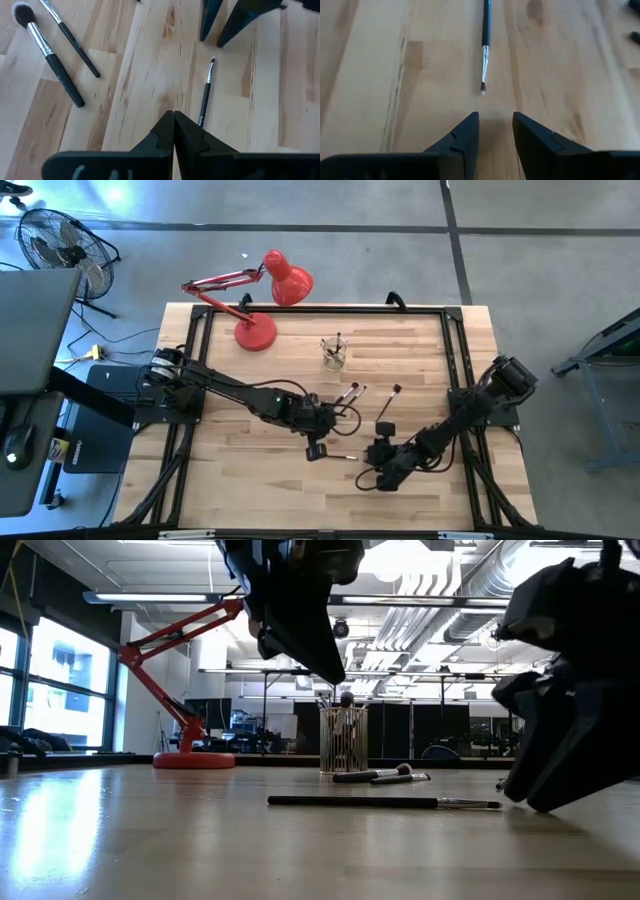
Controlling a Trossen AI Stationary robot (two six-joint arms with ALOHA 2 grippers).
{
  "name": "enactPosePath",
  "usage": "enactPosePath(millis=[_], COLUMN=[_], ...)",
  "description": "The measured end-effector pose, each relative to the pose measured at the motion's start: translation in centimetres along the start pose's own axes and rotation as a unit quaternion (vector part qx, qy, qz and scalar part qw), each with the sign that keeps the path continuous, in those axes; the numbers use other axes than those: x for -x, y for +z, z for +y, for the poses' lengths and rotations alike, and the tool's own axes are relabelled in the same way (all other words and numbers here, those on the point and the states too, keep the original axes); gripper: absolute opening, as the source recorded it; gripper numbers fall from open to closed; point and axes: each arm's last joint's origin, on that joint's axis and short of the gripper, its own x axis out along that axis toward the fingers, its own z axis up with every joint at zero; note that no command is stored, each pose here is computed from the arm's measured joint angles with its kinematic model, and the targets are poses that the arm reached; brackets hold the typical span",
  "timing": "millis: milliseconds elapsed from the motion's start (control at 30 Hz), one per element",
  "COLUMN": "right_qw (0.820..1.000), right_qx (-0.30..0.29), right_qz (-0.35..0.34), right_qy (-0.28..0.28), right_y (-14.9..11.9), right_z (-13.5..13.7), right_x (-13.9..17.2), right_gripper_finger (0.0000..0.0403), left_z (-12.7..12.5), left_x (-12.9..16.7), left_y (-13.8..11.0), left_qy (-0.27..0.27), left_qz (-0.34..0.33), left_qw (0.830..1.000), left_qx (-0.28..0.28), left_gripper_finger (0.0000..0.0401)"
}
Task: Put items in baskets/containers
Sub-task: Put the makeup brush into the wire bin
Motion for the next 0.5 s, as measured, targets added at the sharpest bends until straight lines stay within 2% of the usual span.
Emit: enactPosePath(millis=[200, 500], right_qw=[0.999, 1.0], right_qx=[-0.007, -0.005], right_qz=[-0.015, -0.014], right_qy=[0.028, 0.012], right_y=[0.2, 0.0], right_z=[0.1, -0.1], right_x=[-1.9, -2.3], right_gripper_finger=[0.0098, 0.0059], left_z=[-0.3, -1.3], left_x=[0.1, 0.2], left_y=[-0.1, -0.6], left_qy=[0.0, 0.011], left_qz=[-0.002, -0.01], left_qw=[1.0, 1.0], left_qx=[0.006, -0.003], left_gripper_finger=[0.0, 0.0])
